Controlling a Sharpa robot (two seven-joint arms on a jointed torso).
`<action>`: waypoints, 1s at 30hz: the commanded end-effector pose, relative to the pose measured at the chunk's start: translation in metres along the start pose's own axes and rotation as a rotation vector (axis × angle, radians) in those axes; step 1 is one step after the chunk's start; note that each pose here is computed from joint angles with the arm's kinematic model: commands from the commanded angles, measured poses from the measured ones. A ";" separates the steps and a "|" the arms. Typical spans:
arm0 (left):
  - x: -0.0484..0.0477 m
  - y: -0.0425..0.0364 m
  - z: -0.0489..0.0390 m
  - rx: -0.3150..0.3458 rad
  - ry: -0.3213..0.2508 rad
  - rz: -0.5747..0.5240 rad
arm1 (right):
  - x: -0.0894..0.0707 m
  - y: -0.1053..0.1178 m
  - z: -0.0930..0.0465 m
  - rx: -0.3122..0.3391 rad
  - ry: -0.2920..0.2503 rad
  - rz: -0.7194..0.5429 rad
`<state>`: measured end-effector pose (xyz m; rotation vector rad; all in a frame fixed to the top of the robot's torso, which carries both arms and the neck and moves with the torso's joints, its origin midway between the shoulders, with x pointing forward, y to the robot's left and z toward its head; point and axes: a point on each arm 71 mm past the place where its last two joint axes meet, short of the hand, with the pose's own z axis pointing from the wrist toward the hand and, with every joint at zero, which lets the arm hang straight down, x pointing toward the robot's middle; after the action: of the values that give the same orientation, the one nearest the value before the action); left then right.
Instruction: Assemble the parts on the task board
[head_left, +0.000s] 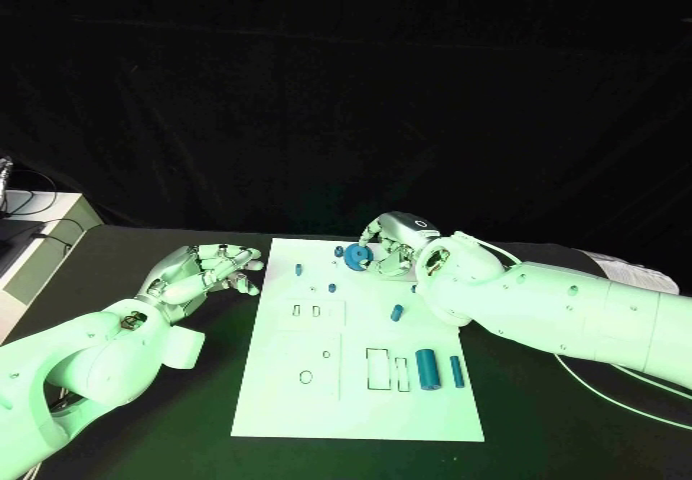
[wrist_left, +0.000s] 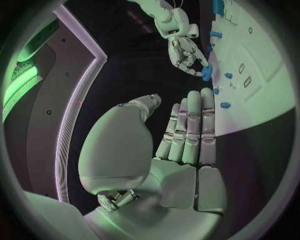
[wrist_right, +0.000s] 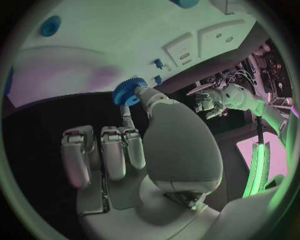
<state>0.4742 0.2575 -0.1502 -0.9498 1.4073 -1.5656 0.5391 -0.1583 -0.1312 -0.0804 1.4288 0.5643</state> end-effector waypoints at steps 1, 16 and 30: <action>0.0031 -0.0008 0.0006 0.006 0.023 -0.006 | 0.002 0.009 0.003 -0.046 -0.056 -0.099; 0.0043 -0.0003 0.0015 0.007 0.029 0.000 | 0.028 0.026 0.017 -0.056 -0.071 -0.150; 0.0051 0.0002 0.0023 0.005 0.032 -0.001 | 0.038 0.032 0.022 -0.058 -0.061 -0.157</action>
<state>0.4749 0.2546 -0.1509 -0.9413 1.4147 -1.5701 0.5479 -0.1108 -0.1543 -0.2031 1.3451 0.4852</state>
